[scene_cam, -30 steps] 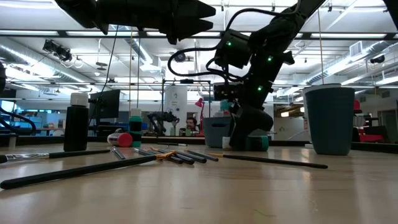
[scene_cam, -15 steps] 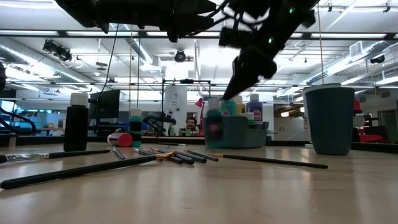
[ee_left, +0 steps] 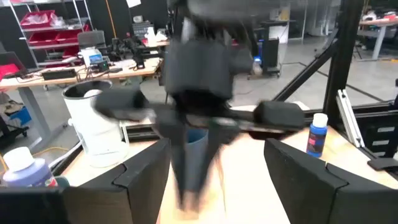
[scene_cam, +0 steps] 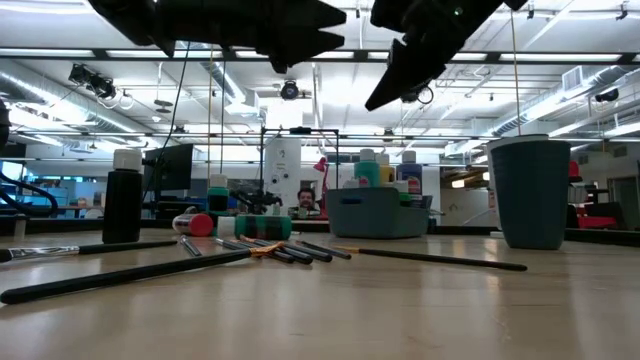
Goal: Pick & Place Paint Supplies
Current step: Put the dark blue paint bottle into the blue bin
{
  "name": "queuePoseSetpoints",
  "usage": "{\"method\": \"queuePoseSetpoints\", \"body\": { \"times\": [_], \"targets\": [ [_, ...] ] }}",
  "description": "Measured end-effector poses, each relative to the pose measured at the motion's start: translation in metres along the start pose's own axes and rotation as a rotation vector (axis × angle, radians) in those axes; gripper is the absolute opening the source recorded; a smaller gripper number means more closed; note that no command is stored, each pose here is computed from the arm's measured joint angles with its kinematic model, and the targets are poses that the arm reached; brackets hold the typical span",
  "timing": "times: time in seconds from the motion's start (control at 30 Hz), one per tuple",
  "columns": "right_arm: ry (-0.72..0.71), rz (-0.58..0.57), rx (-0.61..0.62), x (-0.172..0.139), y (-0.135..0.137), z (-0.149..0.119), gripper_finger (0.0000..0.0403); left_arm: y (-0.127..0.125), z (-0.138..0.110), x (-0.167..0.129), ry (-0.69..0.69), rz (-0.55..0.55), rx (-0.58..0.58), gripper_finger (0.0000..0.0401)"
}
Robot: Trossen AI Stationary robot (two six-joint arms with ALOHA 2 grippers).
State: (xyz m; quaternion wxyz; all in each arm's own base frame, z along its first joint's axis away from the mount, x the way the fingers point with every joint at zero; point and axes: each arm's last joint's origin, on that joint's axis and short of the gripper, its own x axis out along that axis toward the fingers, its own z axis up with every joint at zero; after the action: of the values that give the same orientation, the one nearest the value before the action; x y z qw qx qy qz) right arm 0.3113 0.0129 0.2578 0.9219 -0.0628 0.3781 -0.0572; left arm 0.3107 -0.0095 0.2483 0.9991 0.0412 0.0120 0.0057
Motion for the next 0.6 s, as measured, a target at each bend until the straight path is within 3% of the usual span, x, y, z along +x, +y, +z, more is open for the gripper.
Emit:
{"method": "queuePoseSetpoints", "body": {
  "times": [0.1,0.37,0.6],
  "targets": [
    [0.02,0.097,0.007,0.005,0.011,-0.002,0.0086,0.0,-0.002,0.0,0.022,-0.002,-0.006,0.0265],
    [0.082,0.182,-0.007,0.015,0.051,-0.011,0.018,0.0,-0.005,0.0,0.049,-0.003,-0.03,0.0265],
    [0.137,0.197,-0.006,0.014,0.08,-0.02,0.0215,-0.001,-0.006,0.0,0.064,-0.004,-0.04,0.0265]
  ]
}}
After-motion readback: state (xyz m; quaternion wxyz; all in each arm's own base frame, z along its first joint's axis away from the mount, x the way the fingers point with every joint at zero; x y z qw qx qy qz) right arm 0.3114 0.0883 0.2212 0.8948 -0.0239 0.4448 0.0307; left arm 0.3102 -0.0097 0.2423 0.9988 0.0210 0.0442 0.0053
